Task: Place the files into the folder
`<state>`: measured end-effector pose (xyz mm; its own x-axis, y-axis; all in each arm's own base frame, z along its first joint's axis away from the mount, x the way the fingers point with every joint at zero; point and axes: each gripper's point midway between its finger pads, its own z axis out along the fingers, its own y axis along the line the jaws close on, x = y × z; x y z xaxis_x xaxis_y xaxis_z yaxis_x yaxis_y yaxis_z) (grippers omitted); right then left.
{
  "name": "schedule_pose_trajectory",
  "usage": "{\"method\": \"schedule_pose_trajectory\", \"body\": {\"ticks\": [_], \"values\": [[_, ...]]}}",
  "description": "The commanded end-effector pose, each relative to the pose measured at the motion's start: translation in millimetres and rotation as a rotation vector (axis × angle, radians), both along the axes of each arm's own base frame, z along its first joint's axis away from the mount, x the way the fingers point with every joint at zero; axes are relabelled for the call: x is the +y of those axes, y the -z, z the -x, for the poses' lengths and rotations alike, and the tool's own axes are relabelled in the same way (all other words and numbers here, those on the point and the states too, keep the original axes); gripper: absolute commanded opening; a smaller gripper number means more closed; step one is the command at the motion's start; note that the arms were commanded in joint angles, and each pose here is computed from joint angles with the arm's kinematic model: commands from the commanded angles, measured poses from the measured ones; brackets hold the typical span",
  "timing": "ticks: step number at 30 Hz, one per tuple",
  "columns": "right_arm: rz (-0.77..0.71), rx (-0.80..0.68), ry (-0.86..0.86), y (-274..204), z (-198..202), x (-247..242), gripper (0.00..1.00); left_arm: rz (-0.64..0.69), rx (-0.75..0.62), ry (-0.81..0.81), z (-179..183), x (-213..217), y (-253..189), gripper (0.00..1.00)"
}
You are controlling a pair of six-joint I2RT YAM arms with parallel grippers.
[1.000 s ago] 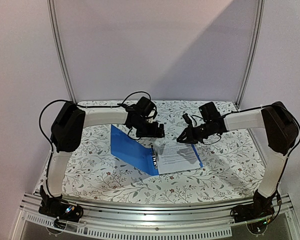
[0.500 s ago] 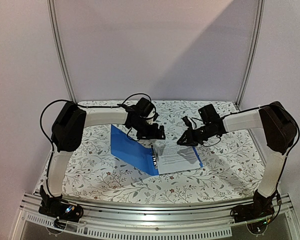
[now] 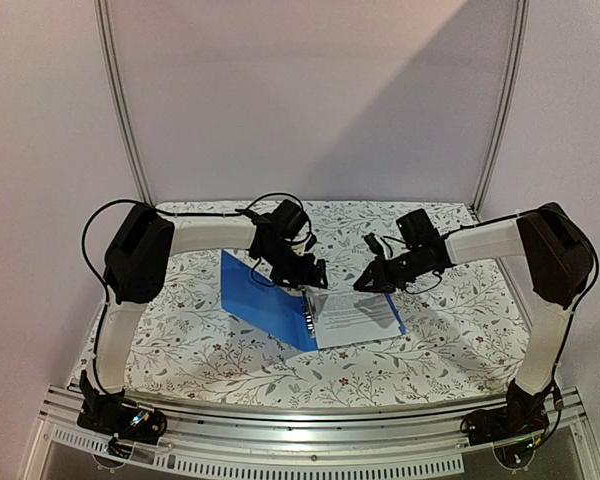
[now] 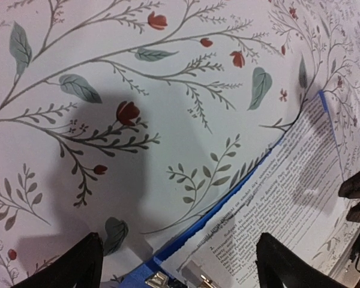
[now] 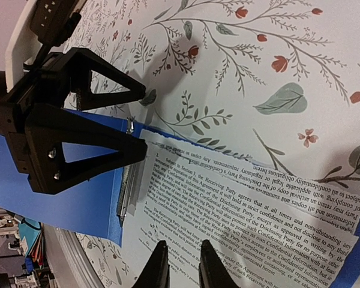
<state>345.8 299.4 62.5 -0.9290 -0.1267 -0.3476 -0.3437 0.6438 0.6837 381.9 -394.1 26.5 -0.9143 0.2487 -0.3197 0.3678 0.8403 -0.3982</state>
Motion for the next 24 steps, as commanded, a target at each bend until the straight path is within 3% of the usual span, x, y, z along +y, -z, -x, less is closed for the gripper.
{"method": "schedule_pose_trajectory", "body": {"ticks": [1,24], "values": [[0.015,0.057,-0.029,22,15,0,0.16,0.007,0.034,0.011,-2,3,7,0.89],[0.138,0.154,-0.005,65,25,-14,0.12,0.089,0.035,0.05,4,-8,-20,0.82]]}}
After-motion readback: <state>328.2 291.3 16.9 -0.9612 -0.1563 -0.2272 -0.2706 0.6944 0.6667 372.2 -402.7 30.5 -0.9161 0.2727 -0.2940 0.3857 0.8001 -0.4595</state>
